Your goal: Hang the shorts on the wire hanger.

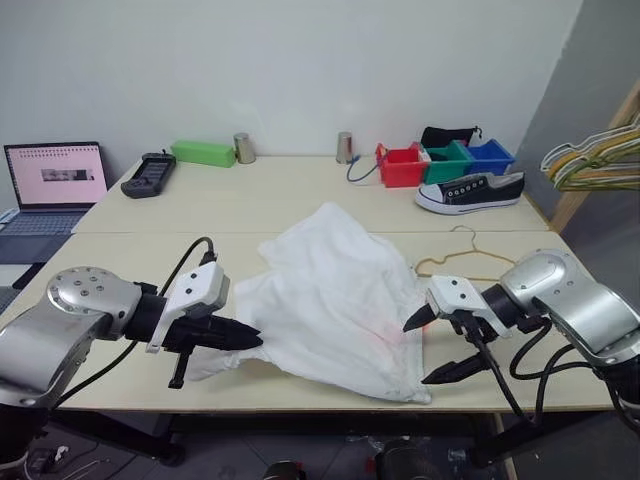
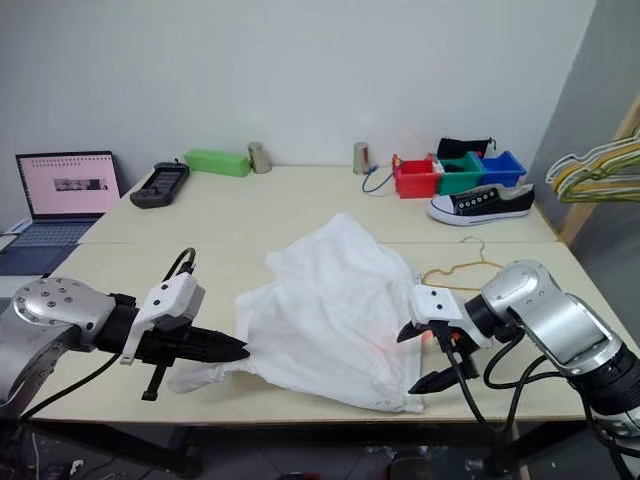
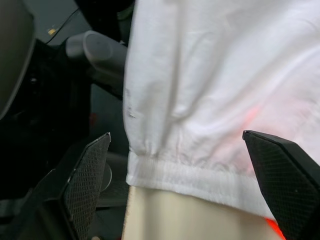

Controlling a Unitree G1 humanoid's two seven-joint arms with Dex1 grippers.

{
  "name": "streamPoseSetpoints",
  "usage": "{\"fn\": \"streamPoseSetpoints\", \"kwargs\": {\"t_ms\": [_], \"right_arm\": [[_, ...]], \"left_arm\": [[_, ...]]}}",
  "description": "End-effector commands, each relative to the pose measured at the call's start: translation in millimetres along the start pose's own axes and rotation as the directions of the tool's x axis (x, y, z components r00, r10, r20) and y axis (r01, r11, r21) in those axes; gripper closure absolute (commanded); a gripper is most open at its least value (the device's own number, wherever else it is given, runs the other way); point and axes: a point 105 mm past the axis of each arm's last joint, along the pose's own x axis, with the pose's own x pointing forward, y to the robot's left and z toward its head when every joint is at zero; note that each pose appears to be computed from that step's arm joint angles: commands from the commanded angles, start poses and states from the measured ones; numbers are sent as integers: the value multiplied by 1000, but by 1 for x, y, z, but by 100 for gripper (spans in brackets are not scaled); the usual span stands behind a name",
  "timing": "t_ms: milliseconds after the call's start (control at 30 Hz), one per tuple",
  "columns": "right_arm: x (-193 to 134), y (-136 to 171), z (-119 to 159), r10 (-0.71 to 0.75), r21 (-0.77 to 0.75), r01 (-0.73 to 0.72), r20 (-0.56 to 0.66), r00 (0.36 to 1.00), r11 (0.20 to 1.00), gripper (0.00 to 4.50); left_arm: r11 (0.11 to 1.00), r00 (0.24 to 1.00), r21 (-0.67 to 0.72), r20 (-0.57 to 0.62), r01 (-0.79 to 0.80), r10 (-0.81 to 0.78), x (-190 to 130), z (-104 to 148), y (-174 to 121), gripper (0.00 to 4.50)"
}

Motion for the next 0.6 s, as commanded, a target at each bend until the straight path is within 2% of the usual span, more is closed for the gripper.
{"fn": "streamPoseSetpoints", "kwargs": {"t_ms": [33, 233, 533, 600], "right_arm": [[-15, -16, 8, -102, -21, 103, 20, 995, 994, 1], [-13, -15, 4, -106, -17, 106, 14, 994, 994, 1], [-13, -19, 0, -110, -16, 110, 5, 994, 994, 1], [-12, -18, -1, -106, -14, 106, 2, 994, 994, 0]], "left_arm": [[999, 999, 29, -27, -26, 26, -5, -2, 6, 450], [999, 994, 43, -107, 11, -6, 6, -27, 0, 450], [996, 983, 47, -172, 77, -67, 19, -50, -19, 450], [996, 982, 50, -176, 79, -69, 22, -52, -21, 406]]}}
